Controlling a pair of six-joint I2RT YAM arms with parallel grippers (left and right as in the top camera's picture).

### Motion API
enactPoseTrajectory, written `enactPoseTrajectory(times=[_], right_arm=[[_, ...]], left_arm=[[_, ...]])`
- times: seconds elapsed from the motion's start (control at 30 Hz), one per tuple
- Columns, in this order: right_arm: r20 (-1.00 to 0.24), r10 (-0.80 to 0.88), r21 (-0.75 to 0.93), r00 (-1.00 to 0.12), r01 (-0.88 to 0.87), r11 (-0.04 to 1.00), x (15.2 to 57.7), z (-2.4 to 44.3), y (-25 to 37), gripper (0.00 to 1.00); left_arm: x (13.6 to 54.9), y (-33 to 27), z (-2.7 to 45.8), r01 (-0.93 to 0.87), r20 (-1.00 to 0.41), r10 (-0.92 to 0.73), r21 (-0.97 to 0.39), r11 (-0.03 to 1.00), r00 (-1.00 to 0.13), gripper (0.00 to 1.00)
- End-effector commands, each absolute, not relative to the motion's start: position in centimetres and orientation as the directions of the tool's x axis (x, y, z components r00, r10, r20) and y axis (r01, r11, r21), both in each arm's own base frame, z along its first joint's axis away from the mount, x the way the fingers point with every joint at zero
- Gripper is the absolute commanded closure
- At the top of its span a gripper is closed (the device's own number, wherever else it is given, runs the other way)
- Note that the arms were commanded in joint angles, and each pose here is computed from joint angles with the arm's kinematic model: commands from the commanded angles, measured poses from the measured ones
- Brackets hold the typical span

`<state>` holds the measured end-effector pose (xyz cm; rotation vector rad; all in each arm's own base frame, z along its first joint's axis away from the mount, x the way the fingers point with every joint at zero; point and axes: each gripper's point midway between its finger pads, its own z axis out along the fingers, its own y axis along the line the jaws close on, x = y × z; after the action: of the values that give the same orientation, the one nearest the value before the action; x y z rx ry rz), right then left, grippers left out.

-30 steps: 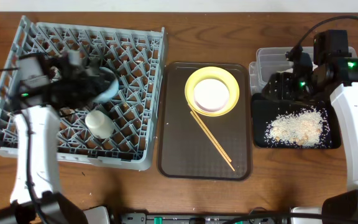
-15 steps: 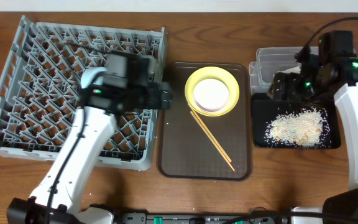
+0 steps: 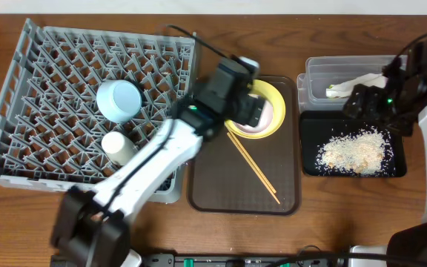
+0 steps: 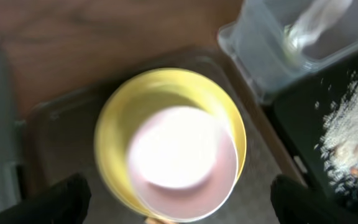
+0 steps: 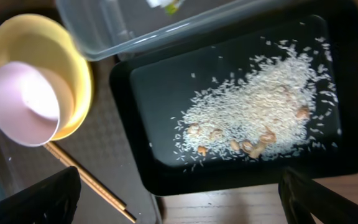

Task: Sort waste into correct bins and load items into the dishwasher
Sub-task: 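Reach the left gripper to the pink bowl on the yellow plate and grasp it, then carry the pink bowl into the dish rack with the left gripper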

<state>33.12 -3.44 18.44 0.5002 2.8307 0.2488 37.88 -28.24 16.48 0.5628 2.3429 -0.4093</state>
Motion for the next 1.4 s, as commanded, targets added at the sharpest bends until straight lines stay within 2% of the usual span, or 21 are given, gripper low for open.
enactPoseTrajectory(times=[0.0,0.13,0.2,0.37,0.47,0.63,0.8,0.83,0.9,1.0,1.17,1.27,1.37], right_arm=[[-0.245,0.399,0.202,-0.884,0.356,0.912,33.0,19.6,-4.4,0.01],[-0.244,0.398,0.202,-0.884,0.355,0.913,33.0,19.6,-4.4,0.01],[-0.244,0.398,0.202,-0.884,0.355,0.913,32.9,19.6,-4.4,0.01],[-0.241,0.398,0.202,-0.885,0.356,0.912,32.9,19.5,-4.3,0.01],[-0.241,0.398,0.202,-0.885,0.356,0.912,32.9,19.5,-4.3,0.01],[-0.241,0.398,0.202,-0.885,0.356,0.912,32.9,19.5,-4.3,0.01],[-0.240,0.399,0.201,-0.885,0.356,0.912,32.9,19.5,-4.3,0.01],[-0.239,0.399,0.201,-0.885,0.356,0.912,32.8,19.5,-4.3,0.01],[-0.237,0.399,0.201,-0.886,0.357,0.912,32.8,19.5,-4.3,0.01],[-0.234,0.398,0.200,-0.887,0.357,0.912,32.7,19.5,-4.3,0.01],[-0.233,0.395,0.199,-0.889,0.354,0.914,32.7,19.5,-4.3,0.01],[-0.232,0.395,0.199,-0.889,0.354,0.914,32.6,19.5,-4.3,0.01],[-0.232,0.395,0.199,-0.889,0.354,0.914,32.6,19.5,-4.3,0.01]], left_arm=[[37.9,-30.1,13.0,0.536,-0.652,0.360,-0.086,0.840,-0.668,0.05],[37.3,-32.0,9.2,0.585,-0.612,0.433,-0.060,0.809,-0.662,0.05],[37.0,-32.5,7.4,0.608,-0.590,0.470,-0.045,0.793,-0.657,0.09],[36.5,-32.1,4.2,0.626,-0.526,0.523,-0.024,0.779,-0.671,0.30],[35.8,-31.6,3.3,0.627,-0.489,0.538,-0.023,0.779,-0.687,0.41],[35.2,-31.2,2.9,0.627,-0.458,0.550,-0.021,0.779,-0.698,0.66],[35.4,-31.3,3.2,0.627,-0.469,0.546,-0.021,0.779,-0.694,0.80],[35.4,-31.3,3.5,0.627,-0.475,0.544,-0.021,0.778,-0.692,0.81],[35.5,-31.4,4.4,0.627,-0.490,0.538,-0.022,0.779,-0.686,0.92],[35.5,-31.4,6.9,0.627,-0.528,0.523,-0.025,0.778,-0.669,0.92],[35.8,-30.9,14.0,0.621,-0.647,0.458,-0.030,0.783,-0.610,0.92],[36.7,-29.1,18.4,0.591,-0.718,0.390,-0.036,0.806,-0.576,0.92],[38.0,-26.2,21.7,0.518,-0.761,0.269,-0.101,0.850,-0.590,0.92]])
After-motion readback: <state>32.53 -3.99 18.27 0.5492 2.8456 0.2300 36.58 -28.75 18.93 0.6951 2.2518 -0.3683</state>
